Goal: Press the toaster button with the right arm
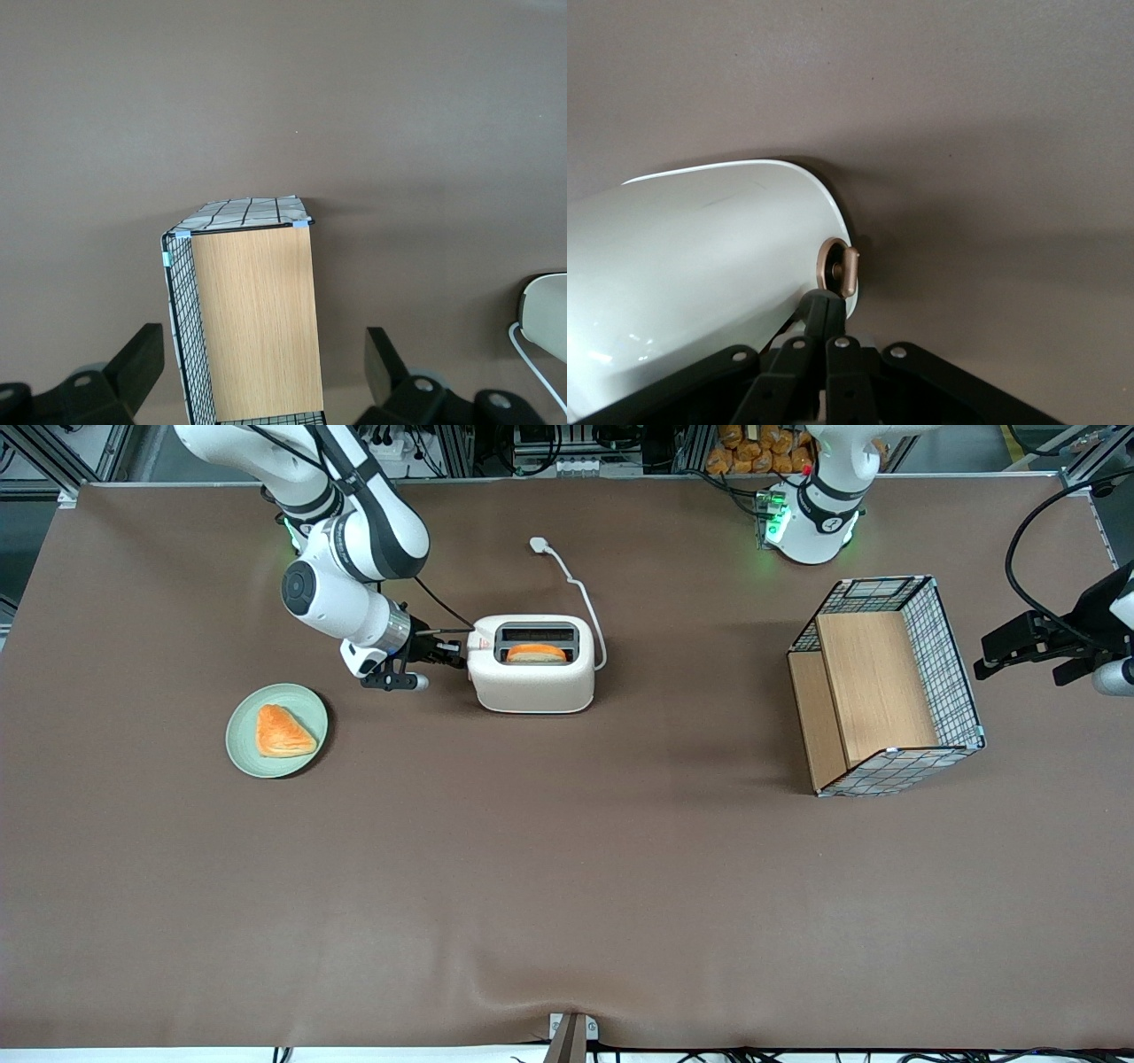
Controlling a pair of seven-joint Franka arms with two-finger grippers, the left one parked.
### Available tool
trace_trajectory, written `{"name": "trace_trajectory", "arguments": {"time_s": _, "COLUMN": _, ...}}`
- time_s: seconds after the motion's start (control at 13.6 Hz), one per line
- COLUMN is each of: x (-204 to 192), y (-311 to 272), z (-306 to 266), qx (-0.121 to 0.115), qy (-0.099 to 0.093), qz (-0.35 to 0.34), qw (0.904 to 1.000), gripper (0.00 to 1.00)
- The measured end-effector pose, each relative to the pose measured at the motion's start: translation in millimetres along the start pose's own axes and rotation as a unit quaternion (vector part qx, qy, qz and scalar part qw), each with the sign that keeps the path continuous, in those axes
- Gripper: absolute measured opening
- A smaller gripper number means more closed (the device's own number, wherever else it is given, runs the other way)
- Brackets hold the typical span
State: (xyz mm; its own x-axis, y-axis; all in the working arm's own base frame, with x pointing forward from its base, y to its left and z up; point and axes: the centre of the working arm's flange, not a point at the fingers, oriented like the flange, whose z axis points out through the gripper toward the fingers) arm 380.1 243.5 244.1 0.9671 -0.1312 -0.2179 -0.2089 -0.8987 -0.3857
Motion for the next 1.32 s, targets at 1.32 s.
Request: {"name": "trace_trajectory", "arguments": {"time_s": 1.32, "x": 64.5, "y": 58.0, "z": -50.6, "qx": 0.026, "qy": -0.005, "qz": -0.05, "qw": 0.9984, "gripper": 0.38}}
